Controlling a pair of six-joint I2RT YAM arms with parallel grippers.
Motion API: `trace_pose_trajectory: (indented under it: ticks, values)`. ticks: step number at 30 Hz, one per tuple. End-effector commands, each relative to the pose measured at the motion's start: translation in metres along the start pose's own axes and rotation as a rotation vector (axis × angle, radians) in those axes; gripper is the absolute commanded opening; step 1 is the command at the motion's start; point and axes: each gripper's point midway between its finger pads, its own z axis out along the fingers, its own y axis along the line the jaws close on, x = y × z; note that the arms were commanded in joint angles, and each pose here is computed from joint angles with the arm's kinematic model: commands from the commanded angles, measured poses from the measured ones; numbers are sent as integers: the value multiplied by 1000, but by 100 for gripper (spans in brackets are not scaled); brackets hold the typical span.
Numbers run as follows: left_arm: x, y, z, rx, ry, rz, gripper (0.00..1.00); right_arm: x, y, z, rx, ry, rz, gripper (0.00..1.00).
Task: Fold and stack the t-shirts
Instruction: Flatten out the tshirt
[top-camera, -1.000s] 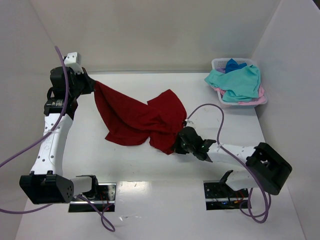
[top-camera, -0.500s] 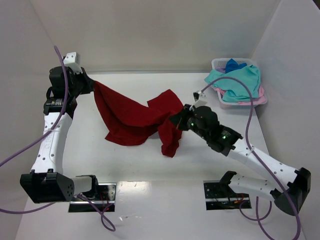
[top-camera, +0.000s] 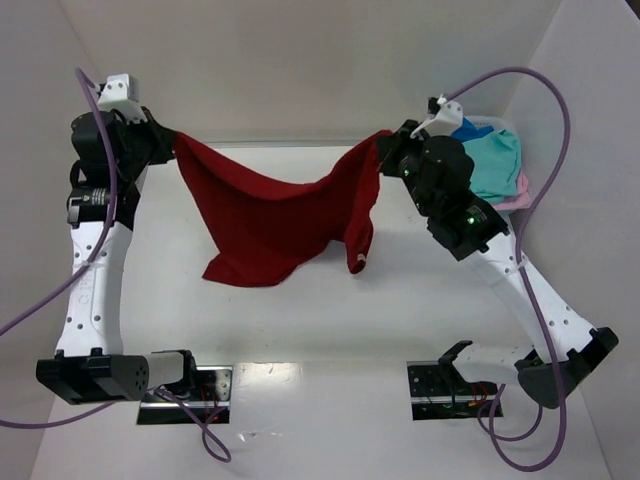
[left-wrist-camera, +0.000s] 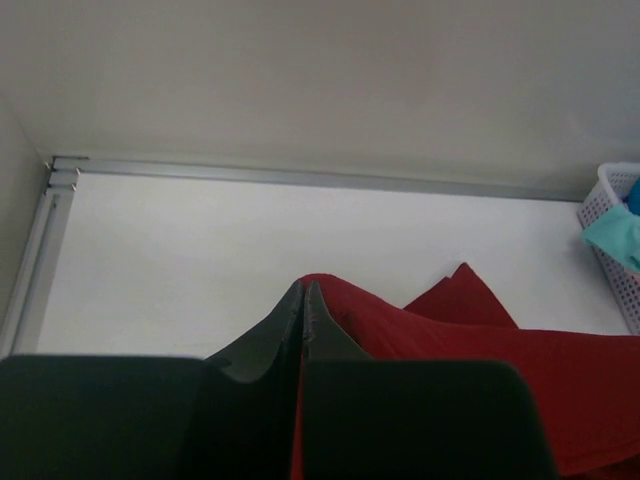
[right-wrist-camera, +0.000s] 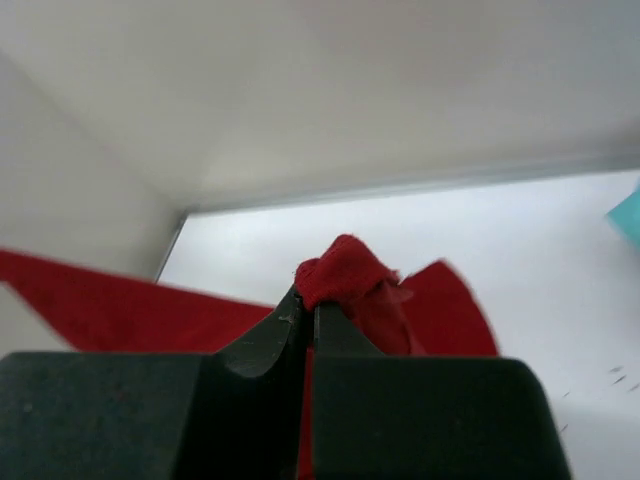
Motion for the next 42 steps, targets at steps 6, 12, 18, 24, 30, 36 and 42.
trace_pose_trajectory:
  ticks: [6,12,18,24,30,36,42]
  values:
    - [-87,-11,-40,-30,-215,23,0,-127,-27,-14,122,-285,-84,0]
    - [-112,-20,-63,-17,-279,34,0,-178,-12,-35,104,-393,-118,0]
    - [-137,-17,-100,-82,-359,49,0,-202,-16,-55,131,-475,-106,0]
    - [-152,-12,-129,-144,-428,31,0,-233,-19,-74,183,-555,-113,0]
    - [-170,-17,-145,-145,-484,33,0,-246,-14,-76,181,-570,-118,0]
    - [-158,-22,-153,-116,-459,39,0,-221,-17,-75,146,-508,-121,0]
    - [-94,-11,-132,-119,-313,1,0,-123,-39,-42,135,-299,-84,0]
